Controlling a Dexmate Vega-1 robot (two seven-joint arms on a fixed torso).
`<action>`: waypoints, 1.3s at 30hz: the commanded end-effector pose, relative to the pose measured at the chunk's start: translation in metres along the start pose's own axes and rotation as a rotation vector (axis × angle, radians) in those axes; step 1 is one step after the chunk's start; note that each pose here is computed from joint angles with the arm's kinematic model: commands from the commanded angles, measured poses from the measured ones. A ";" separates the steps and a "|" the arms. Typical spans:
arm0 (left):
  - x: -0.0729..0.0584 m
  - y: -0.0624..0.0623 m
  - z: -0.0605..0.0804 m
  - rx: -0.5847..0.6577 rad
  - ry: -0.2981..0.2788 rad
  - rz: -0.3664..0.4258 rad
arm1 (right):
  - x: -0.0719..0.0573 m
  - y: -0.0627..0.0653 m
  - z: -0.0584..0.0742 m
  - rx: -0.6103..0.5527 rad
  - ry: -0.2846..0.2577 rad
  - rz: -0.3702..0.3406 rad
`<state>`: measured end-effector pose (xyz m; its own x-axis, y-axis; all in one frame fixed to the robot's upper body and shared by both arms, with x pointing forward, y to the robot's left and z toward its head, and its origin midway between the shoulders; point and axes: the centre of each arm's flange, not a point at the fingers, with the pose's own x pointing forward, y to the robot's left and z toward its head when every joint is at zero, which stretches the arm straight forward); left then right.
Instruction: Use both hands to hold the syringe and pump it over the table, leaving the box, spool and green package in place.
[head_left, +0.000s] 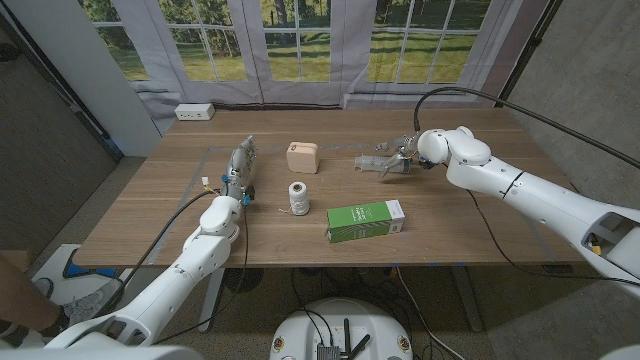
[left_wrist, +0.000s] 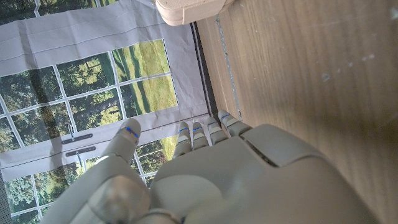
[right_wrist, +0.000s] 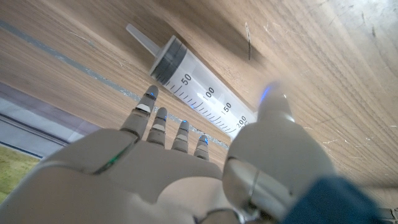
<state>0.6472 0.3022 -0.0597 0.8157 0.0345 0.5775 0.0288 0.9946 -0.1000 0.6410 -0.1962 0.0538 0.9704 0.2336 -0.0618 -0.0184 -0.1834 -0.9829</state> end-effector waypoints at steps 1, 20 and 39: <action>0.004 0.005 0.008 0.004 -0.014 -0.017 | -0.010 -0.006 -0.004 0.065 -0.007 -0.056; 0.013 0.008 0.012 0.018 -0.033 -0.043 | -0.039 -0.001 -0.033 0.358 -0.070 -0.258; 0.020 0.003 0.013 -0.010 -0.037 -0.039 | -0.058 0.023 -0.043 0.662 -0.119 -0.429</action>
<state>0.6547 0.3112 -0.0411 0.7897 -0.0025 0.6134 0.0587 0.9957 -0.0715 0.6050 -0.2420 0.0551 0.9145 0.2952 0.2768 0.1553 0.3757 -0.9136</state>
